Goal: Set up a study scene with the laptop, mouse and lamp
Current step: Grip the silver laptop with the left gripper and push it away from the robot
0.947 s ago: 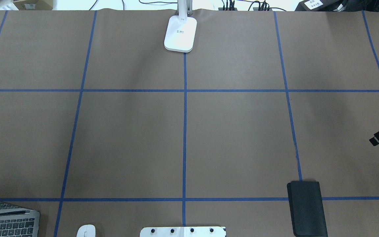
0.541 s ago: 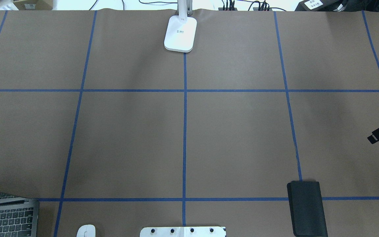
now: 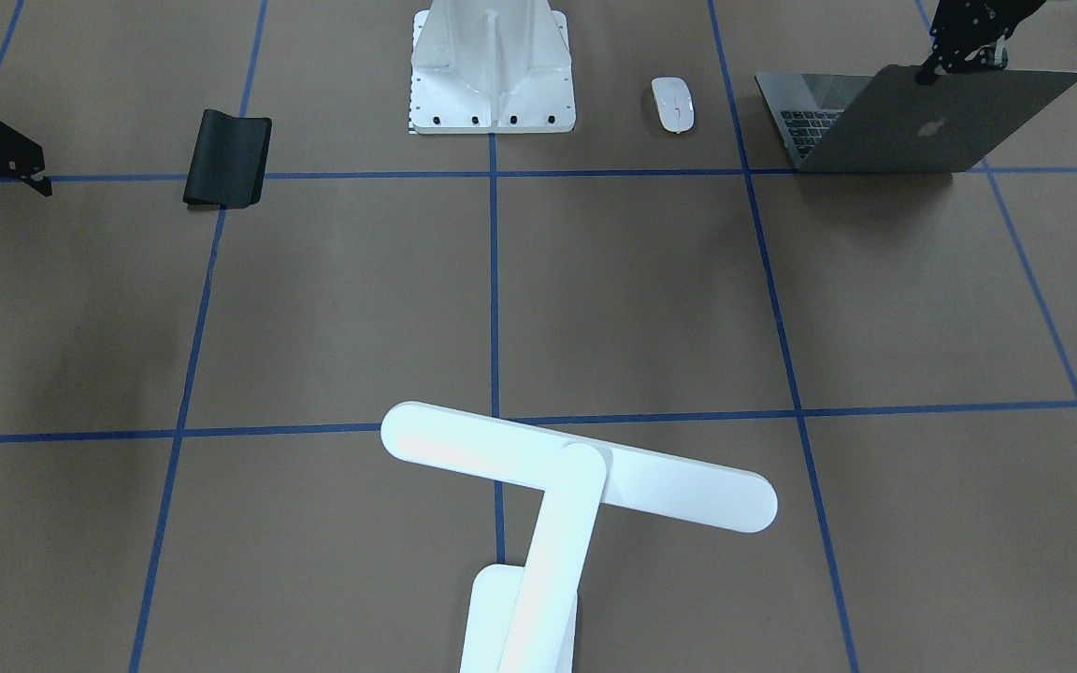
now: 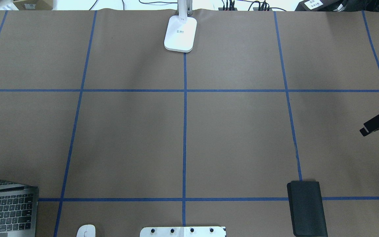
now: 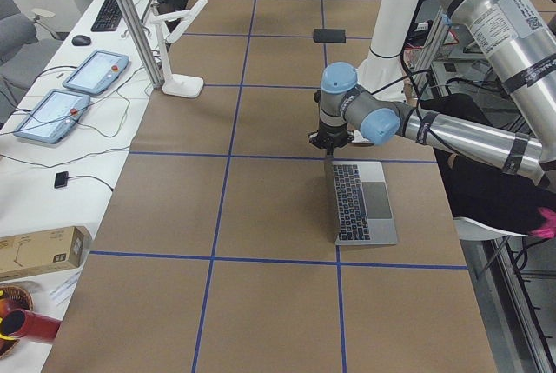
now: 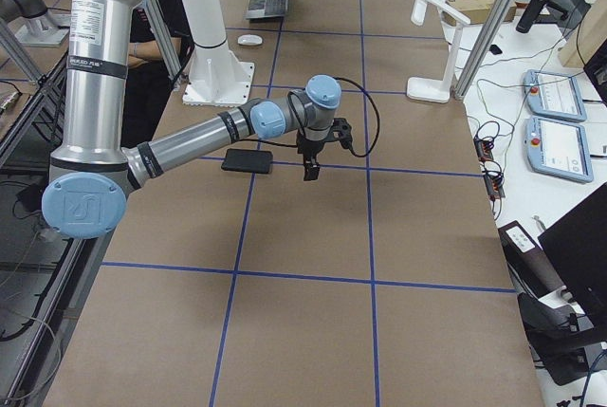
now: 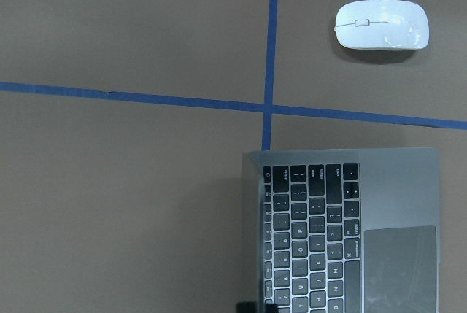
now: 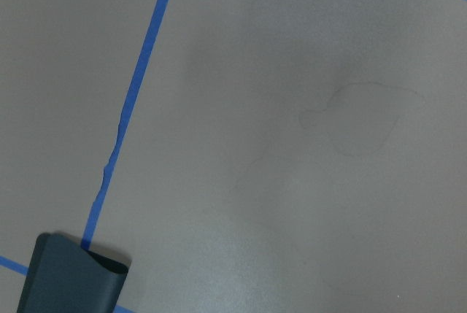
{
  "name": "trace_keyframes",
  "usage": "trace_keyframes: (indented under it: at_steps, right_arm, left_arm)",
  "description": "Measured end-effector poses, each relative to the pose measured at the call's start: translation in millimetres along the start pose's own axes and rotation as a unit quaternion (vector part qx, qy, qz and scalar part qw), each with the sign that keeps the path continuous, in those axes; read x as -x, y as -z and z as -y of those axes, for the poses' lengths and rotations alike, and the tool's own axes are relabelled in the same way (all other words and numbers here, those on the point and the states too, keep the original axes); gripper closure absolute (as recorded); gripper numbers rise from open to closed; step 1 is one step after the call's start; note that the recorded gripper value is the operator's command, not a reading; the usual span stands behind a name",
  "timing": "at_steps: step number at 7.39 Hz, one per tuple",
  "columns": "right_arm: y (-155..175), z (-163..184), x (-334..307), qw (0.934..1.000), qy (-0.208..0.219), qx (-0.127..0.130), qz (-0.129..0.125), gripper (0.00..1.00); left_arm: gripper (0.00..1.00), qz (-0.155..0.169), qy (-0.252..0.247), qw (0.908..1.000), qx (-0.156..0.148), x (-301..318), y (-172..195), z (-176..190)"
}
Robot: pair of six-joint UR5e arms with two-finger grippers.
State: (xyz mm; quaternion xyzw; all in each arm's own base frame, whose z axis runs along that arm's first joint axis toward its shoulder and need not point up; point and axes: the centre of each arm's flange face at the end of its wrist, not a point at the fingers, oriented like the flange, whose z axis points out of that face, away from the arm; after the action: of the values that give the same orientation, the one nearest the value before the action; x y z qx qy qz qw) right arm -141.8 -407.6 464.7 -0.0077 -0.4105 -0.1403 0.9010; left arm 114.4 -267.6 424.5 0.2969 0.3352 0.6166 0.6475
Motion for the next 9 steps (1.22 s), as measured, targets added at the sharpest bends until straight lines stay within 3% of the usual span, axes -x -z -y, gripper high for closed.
trace_keyframes:
  at_steps: [4,9]
  right_arm:
    - [0.7,1.9,3.8,0.9998,-0.013,0.002,0.011,0.01]
    - [-3.6,5.5,0.5,0.9998,-0.013,0.005,0.011,0.01]
  left_arm:
    - [0.96,0.02,-0.012,0.9996,-0.014,36.3,3.3,41.1]
    - [0.96,0.056,-0.021,0.9982,0.0,124.4,15.1,163.6]
